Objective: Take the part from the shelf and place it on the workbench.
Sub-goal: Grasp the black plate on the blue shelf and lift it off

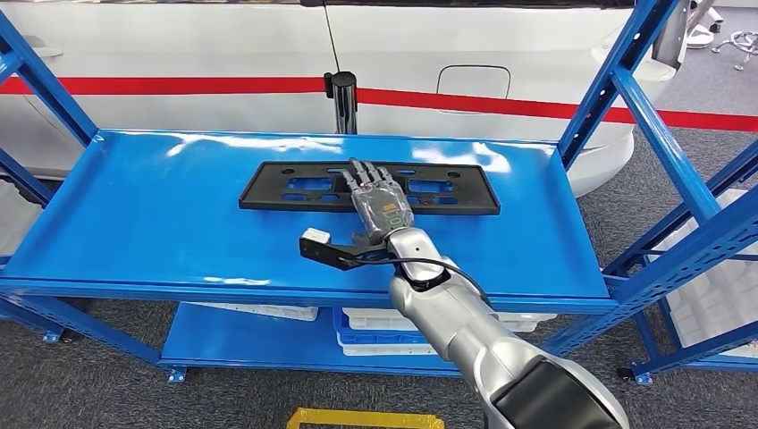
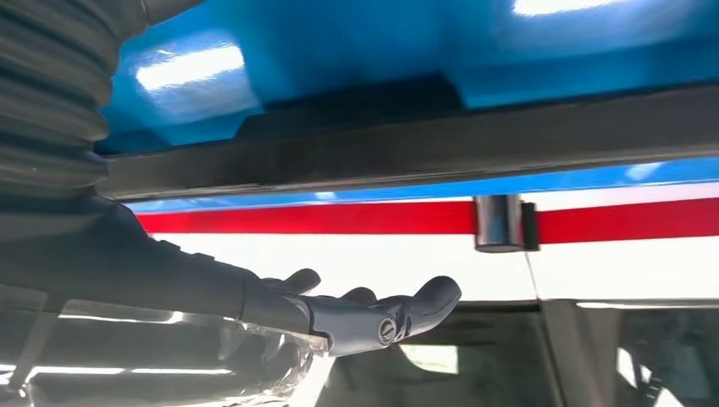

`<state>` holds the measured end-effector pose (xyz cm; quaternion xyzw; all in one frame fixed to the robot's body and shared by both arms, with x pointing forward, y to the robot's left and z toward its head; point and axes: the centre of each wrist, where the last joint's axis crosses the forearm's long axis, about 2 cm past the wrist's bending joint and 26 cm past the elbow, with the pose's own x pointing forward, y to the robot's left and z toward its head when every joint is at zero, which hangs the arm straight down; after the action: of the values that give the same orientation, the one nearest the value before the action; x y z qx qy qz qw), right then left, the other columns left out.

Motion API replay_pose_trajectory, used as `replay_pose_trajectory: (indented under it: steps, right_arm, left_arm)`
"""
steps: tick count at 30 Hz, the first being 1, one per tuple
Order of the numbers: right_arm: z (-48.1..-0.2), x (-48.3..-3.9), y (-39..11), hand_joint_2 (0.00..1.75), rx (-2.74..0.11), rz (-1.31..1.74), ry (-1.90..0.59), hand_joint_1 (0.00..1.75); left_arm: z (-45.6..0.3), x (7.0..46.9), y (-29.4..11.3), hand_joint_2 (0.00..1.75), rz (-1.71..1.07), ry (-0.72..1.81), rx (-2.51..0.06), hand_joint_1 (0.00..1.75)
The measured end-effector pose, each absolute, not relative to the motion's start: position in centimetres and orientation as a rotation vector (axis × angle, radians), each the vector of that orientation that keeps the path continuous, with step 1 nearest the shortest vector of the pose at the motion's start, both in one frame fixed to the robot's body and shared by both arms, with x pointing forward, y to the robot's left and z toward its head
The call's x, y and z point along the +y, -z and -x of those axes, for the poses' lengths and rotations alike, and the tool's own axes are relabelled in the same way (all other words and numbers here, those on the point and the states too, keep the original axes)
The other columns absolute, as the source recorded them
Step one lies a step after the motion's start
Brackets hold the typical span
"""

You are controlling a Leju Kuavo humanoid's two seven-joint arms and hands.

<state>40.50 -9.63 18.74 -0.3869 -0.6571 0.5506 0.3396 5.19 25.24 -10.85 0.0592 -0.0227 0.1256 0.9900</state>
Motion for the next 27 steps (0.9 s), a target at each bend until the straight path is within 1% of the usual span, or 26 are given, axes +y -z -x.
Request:
replay_pose_trajectory:
  steps: [15,16,17,19,20,21,22,27]
  right_arm:
    - [-40.9,-10.6,-18.5,1.75,-1.677,1.019,-1.388,0.01]
    - [-40.9,-10.6,-18.5,1.75,-1.672,1.028,-1.381,0.25]
    - [-41.0,-10.8,-18.5,1.75,-1.664,1.039,-1.371,0.60]
    - [-41.2,-11.2,-18.5,1.75,-1.643,1.062,-1.350,1.37]
    - [-41.2,-11.6,-18.3,1.75,-1.631,1.071,-1.342,1.57]
    - [-41.2,-11.9,-18.1,1.75,-1.620,1.078,-1.334,1.65]
    - [-41.2,-12.3,-17.9,1.75,-1.609,1.082,-1.328,1.70]
    - [-40.7,-13.7,-16.6,1.75,-1.576,1.099,-1.319,1.68]
  left_arm:
    - [-5.2,25.2,10.9,0.00,-0.119,-0.245,-0.047,0.00]
    - [-5.2,25.2,10.9,0.00,-0.118,-0.241,-0.049,0.00]
    - [-5.2,25.2,10.9,0.00,-0.116,-0.235,-0.052,0.00]
    - [-5.2,25.2,10.9,0.00,-0.111,-0.221,-0.059,0.00]
    - [-5.2,25.2,10.9,0.00,-0.109,-0.214,-0.062,0.00]
    - [-5.2,25.2,10.9,0.00,-0.107,-0.208,-0.065,0.00]
    - [-5.2,25.2,10.9,0.00,-0.105,-0.202,-0.068,0.00]
    - [-5.2,25.2,10.9,0.00,-0.100,-0.179,-0.079,0.00]
